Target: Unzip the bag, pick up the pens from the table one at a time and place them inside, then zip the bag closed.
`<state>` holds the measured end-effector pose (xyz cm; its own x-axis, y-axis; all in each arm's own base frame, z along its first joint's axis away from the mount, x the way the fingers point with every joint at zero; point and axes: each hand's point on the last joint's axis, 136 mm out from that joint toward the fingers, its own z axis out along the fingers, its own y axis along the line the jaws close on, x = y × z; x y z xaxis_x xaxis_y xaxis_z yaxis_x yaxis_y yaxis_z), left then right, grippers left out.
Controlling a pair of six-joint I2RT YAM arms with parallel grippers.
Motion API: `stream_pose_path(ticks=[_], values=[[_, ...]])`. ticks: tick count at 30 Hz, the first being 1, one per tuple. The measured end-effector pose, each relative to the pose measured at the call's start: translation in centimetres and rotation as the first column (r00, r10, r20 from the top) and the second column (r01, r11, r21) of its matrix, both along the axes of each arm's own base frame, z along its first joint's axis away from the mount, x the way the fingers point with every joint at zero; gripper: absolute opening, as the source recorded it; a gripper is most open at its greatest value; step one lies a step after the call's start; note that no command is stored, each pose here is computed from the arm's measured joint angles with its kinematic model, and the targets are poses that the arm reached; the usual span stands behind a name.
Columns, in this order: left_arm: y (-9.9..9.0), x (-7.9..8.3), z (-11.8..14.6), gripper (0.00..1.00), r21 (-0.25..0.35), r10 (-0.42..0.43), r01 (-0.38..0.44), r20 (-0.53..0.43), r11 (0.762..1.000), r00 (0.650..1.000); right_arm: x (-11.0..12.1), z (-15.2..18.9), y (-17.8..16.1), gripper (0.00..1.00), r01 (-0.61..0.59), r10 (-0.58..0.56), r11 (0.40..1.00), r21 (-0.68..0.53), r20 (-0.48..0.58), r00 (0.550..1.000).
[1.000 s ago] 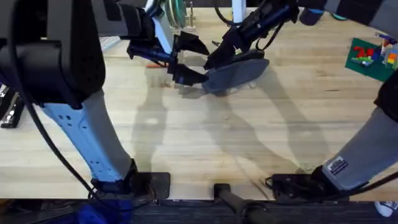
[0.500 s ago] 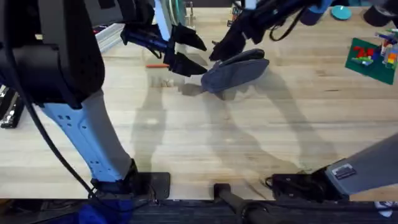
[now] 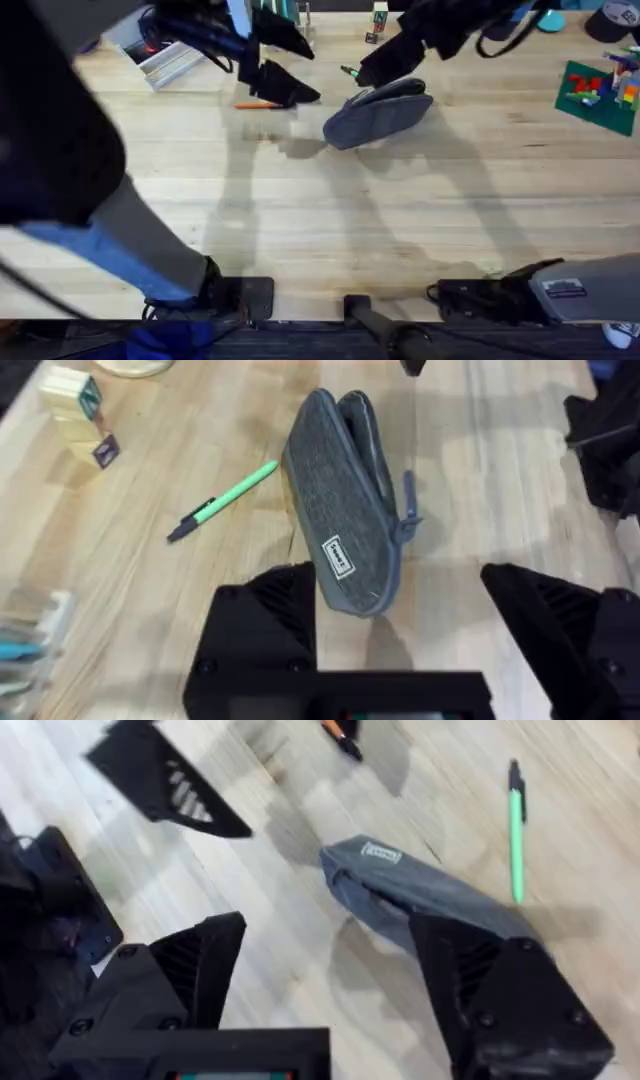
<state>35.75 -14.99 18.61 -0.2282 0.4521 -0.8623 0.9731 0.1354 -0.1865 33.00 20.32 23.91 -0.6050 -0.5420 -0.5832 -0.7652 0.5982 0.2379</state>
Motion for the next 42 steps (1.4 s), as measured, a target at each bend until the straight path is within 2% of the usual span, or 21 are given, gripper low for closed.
stream_pose_path(ticks=[6,11,14,16,20,23,27,33,39,41,42], values=[[0.9,-1.1,3.1,0.997,0.1,0.091,-0.092,0.011,0.991,0.996,-1.5,1.6,-1.8,0.996,0.113,-0.113,0.993,-0.039,-0.009,0.994],[1.6,-1.9,4.5,0.997,0.202,0.201,-0.197,-0.002,0.959,0.98,-2.9,3.5,-3.5,0.996,0.214,-0.214,0.975,-0.053,0.017,0.977],[2.1,-2.3,5.3,0.997,0.269,0.301,-0.286,-0.015,0.92,0.954,-4.1,4.4,-4.8,0.996,0.273,-0.272,0.959,-0.07,0.029,0.962],[2.5,-2.6,5.7,0.997,0.31,0.373,-0.348,-0.025,0.885,0.927,-5.1,4.8,-5.6,0.996,0.297,-0.296,0.951,-0.083,0.027,0.955],[3.6,-3.2,6.2,0.996,0.38,0.519,-0.466,-0.045,0.799,0.853,-6.9,5.0,-7.3,0.996,0.353,-0.354,0.926,-0.134,0.019,0.935],[4.2,-3.9,6.4,0.996,0.423,0.599,-0.522,-0.063,0.741,0.799,-7.9,5.0,-8.3,0.996,0.38,-0.382,0.91,-0.163,0.021,0.924],[4.4,-5.5,6.6,0.996,0.472,0.658,-0.553,-0.08,0.687,0.749,-8.9,5.3,-9.2,0.996,0.399,-0.4,0.899,-0.182,0.036,0.916],[3.9,-7.3,7.5,0.996,0.488,0.688,-0.577,-0.068,0.655,0.723,-10.6,5.1,-10.2,0.995,0.406,-0.412,0.886,-0.224,0.022,0.911],[3.6,-8.7,8.2,0.995,0.49,0.692,-0.582,-0.064,0.649,0.719,-11.1,4.8,-10.5,0.992,0.404,-0.416,0.882,-0.242,0.006,0.91],[3.7,-9.0,8.2,0.995,0.496,0.695,-0.581,-0.066,0.645,0.716,-11.1,4.8,-10.5,0.908,0.404,-0.415,0.882,-0.243,0.006,0.91],[3.7,-9.1,8.1,0.995,0.501,0.697,-0.579,-0.068,0.643,0.714,-11.1,4.8,-10.5,0.805,0.401,-0.412,0.883,-0.244,0.008,0.911]])
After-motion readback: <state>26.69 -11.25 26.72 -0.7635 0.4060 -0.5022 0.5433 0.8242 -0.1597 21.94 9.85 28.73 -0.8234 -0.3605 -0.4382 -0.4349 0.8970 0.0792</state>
